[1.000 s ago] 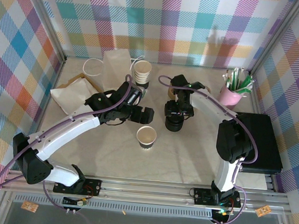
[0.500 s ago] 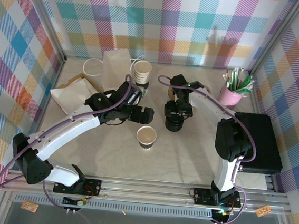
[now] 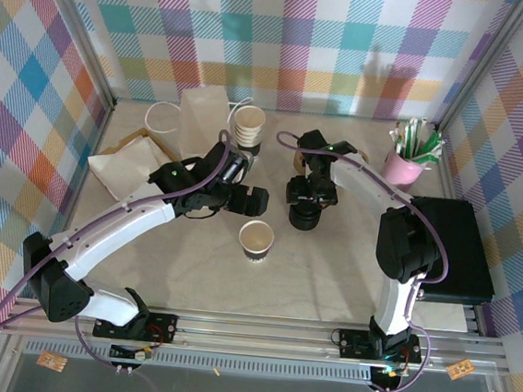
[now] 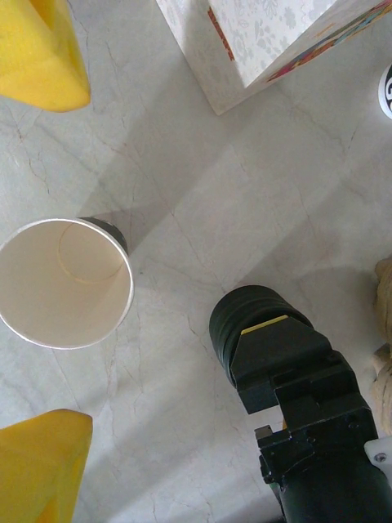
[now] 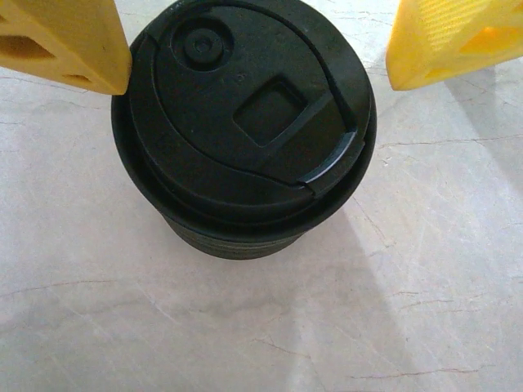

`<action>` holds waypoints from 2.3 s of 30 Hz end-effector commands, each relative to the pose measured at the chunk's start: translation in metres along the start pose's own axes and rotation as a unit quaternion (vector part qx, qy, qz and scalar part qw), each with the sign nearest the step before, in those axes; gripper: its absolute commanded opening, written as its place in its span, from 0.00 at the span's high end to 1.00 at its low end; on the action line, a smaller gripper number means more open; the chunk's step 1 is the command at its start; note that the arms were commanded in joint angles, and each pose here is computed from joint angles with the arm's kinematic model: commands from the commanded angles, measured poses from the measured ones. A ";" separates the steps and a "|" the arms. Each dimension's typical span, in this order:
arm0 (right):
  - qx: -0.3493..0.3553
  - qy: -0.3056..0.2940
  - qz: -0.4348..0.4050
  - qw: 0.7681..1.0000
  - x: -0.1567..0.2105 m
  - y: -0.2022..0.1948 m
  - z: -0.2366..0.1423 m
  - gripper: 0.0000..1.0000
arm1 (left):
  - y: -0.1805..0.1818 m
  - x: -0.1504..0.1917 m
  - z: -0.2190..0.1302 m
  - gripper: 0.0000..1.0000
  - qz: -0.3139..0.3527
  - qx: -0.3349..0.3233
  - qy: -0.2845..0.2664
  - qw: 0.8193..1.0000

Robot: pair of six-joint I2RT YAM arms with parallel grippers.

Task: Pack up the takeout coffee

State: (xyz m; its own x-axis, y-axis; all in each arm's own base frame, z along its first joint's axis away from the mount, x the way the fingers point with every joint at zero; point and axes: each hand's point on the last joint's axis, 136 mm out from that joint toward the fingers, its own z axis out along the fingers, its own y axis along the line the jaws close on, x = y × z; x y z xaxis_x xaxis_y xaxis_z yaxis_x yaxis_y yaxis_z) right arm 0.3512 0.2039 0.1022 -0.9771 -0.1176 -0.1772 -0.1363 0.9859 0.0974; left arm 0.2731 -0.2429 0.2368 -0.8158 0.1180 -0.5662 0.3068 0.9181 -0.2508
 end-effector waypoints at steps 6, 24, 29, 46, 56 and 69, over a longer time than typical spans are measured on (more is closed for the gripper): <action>0.003 0.018 0.000 1.000 0.001 -0.001 0.005 0.18 | 0.004 0.004 0.001 0.07 -0.005 -0.007 0.011 1.000; 0.018 0.027 -0.008 0.999 0.001 -0.004 0.008 0.21 | 0.004 0.003 0.003 0.07 -0.005 -0.008 0.012 1.000; 0.019 0.030 -0.009 0.999 0.003 -0.005 0.008 0.22 | 0.004 0.002 0.004 0.07 -0.006 -0.008 0.012 1.000; 0.019 0.029 -0.011 0.999 0.003 -0.005 0.008 0.27 | 0.004 0.002 0.002 0.07 -0.006 -0.008 0.013 1.000; 0.019 0.022 -0.014 0.999 0.001 -0.005 0.003 0.32 | 0.003 0.000 0.003 0.07 -0.005 -0.007 0.014 1.000; 0.019 0.001 -0.016 1.000 -0.004 -0.005 -0.011 0.34 | 0.004 -0.001 0.002 0.07 -0.003 -0.010 0.010 1.000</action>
State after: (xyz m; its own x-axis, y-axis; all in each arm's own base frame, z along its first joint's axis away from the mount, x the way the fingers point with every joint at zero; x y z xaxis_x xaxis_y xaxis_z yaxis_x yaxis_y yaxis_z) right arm 0.3514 0.2001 0.0916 -0.9796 -0.1467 -0.1371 -0.1555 0.9863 0.0557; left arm 0.2752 -0.2422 0.2320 -0.8237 0.1168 -0.5548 0.2966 0.9228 -0.2461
